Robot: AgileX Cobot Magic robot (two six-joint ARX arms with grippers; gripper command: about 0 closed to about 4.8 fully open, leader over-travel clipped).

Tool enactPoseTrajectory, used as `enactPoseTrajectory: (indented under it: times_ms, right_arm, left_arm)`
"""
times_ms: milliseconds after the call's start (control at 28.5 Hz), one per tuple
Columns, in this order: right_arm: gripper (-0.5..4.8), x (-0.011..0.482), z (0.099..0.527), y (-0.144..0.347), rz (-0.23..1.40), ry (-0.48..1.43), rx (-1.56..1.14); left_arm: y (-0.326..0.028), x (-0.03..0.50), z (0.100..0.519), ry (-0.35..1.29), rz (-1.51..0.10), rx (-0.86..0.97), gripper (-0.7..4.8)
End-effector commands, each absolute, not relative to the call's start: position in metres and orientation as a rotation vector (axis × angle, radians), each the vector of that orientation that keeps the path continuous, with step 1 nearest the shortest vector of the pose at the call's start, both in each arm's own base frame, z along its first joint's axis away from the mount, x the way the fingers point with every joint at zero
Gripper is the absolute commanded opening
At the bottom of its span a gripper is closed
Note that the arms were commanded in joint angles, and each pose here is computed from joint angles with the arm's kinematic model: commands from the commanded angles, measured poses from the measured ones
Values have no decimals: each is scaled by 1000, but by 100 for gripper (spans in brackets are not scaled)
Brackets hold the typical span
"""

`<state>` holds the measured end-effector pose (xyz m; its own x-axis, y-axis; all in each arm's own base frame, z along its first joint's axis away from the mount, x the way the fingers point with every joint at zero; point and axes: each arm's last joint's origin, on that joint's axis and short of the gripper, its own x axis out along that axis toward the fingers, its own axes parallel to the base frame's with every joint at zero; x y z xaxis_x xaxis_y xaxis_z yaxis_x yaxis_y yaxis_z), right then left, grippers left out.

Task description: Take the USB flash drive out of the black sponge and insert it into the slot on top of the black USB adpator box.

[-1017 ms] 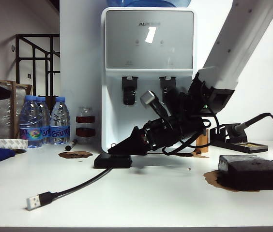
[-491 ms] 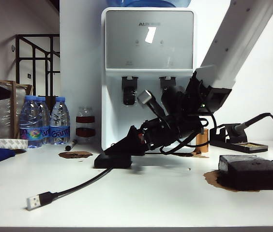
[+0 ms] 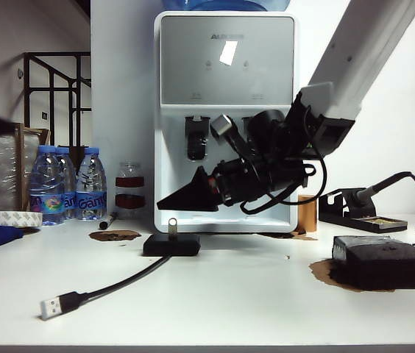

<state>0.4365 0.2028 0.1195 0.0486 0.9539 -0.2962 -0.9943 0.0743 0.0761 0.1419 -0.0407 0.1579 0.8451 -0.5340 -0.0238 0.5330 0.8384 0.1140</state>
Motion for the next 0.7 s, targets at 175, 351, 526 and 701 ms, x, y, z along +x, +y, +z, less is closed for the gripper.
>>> enactPoseTrajectory:
  times_ms: [175,351,526,701]
  right_arm:
    - [225,432,169,201,1488,222,-168]
    - [224,425,209,197,1444,169,-205]
    - [-2,401,272,182,1260,82,-309]
    - [-2,370,330,161,993,100,-386]
  left_arm:
    - [-27,144,184,-235,-75,84,-4]
    - [-18,138,204,-376,232,91,-4]
    - [-10,125,245,-452,465,151,-4]
    - [-3,80,294,-271,305,61,-4]
